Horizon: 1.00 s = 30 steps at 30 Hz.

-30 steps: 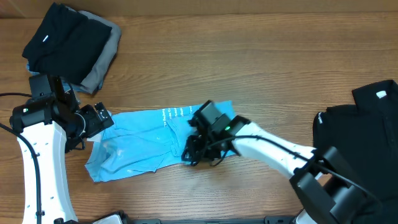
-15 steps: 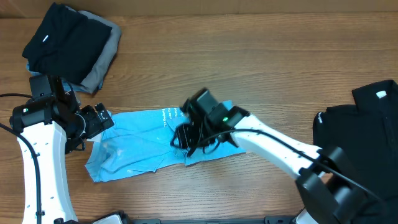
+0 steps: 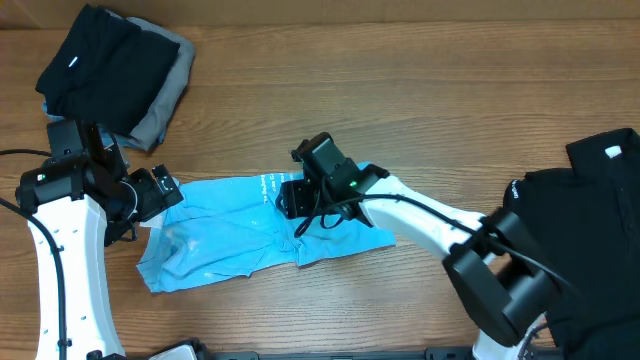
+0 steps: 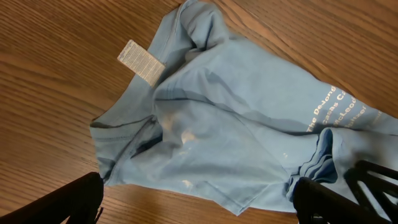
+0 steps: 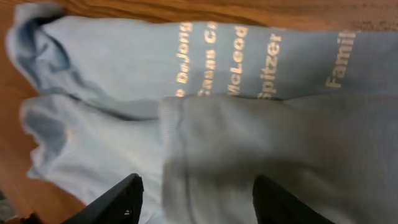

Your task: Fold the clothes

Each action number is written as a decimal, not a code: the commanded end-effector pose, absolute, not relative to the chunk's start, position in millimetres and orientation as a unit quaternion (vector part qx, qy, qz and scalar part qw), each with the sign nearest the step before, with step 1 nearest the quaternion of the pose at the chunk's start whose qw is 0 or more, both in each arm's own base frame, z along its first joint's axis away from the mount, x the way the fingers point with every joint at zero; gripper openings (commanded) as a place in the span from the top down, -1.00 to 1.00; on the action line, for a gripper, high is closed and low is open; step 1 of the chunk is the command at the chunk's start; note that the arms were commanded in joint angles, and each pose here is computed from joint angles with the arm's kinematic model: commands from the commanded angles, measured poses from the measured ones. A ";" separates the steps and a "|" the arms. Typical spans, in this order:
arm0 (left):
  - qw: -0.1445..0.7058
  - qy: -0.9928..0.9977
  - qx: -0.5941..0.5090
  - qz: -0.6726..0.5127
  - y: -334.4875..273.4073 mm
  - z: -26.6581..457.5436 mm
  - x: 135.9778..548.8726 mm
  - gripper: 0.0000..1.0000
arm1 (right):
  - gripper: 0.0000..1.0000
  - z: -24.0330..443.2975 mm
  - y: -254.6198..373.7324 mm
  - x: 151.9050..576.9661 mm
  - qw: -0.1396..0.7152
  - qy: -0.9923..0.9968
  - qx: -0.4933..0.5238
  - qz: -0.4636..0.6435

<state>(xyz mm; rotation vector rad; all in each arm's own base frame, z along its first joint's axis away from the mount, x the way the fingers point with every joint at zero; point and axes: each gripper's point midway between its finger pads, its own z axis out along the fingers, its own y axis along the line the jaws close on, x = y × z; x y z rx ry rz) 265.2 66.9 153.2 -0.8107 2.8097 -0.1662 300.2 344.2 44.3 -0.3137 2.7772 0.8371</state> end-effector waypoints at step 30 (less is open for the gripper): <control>0.103 0.956 -0.270 -0.060 67.5 153.3 264.1 -1.00 | -0.17 87.8 352.4 342.0 0.173 0.923 -0.093 0.331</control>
